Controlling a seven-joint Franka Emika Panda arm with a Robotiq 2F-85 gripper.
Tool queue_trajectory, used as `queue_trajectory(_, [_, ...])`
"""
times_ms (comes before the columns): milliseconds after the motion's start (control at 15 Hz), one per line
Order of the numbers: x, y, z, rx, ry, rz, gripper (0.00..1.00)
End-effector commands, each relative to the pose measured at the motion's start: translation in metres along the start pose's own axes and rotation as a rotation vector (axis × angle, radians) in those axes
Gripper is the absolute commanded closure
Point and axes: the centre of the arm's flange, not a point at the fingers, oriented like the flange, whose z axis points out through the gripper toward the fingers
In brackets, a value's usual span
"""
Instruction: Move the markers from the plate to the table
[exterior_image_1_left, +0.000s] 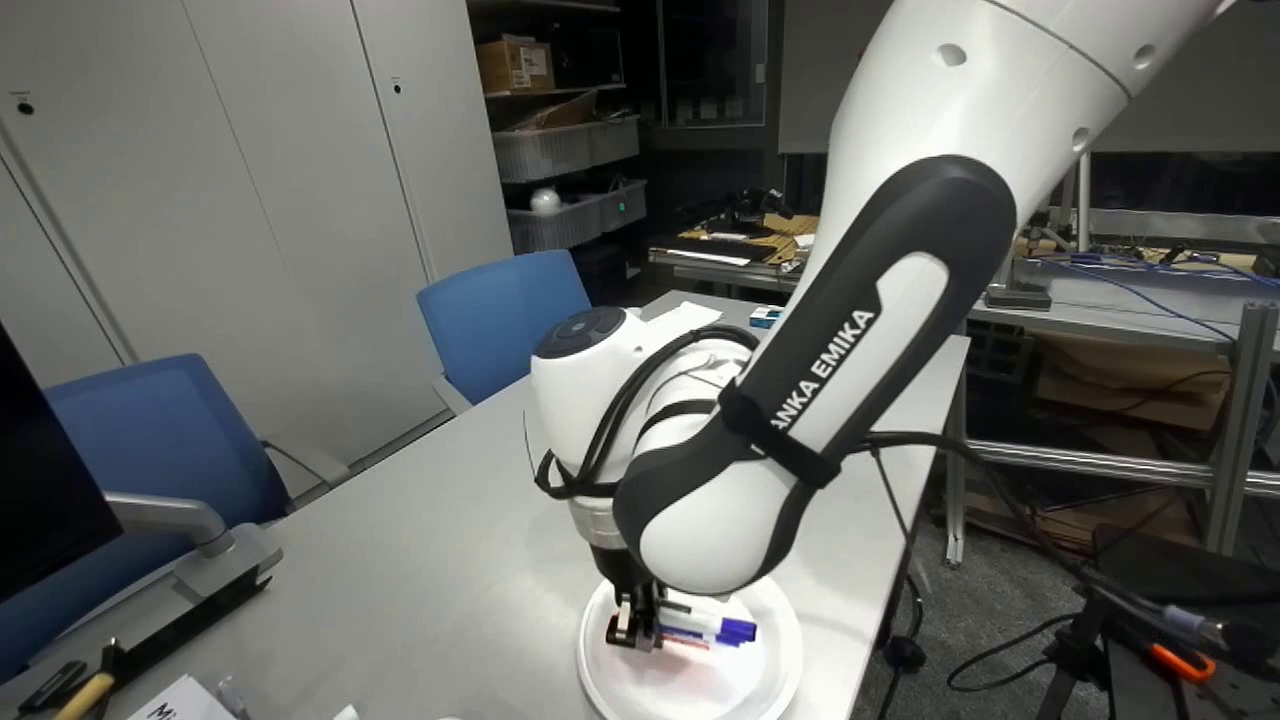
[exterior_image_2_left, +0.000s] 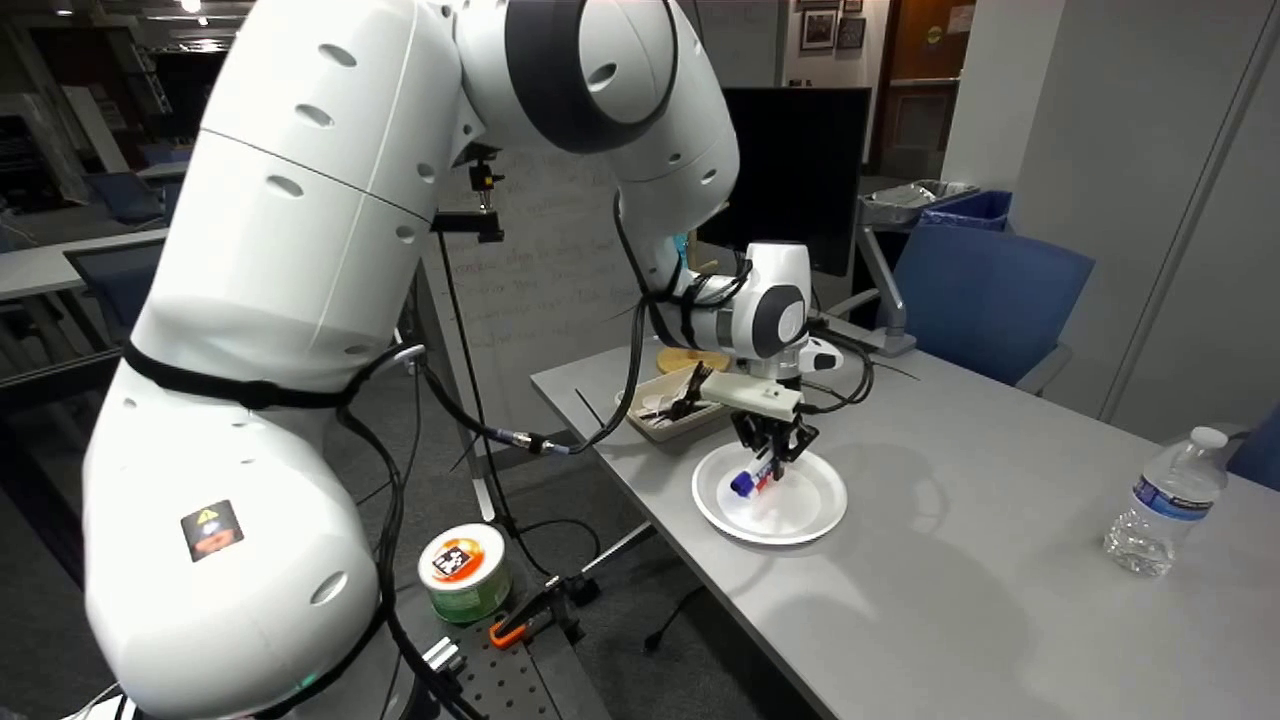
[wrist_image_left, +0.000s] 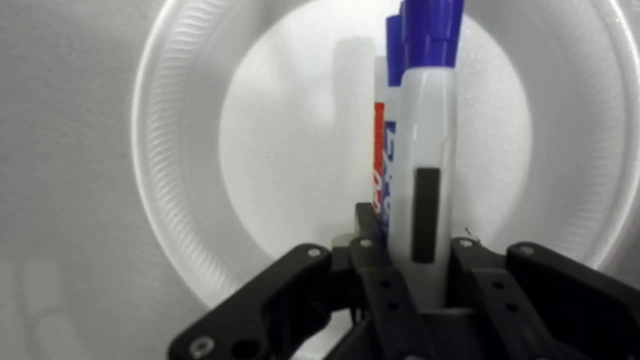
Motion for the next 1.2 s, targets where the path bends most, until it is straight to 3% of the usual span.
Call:
queue_trajectory(0, [-0.014,0.015,-0.045,0.019,-0.016,0.032,0.95])
queue_trajectory(600, [-0.036,0.093,-0.071,-0.059,0.077,0.196,0.95])
queue_trajectory(1133, [-0.046,0.113,-0.066,-0.083,0.096,0.28,0.95])
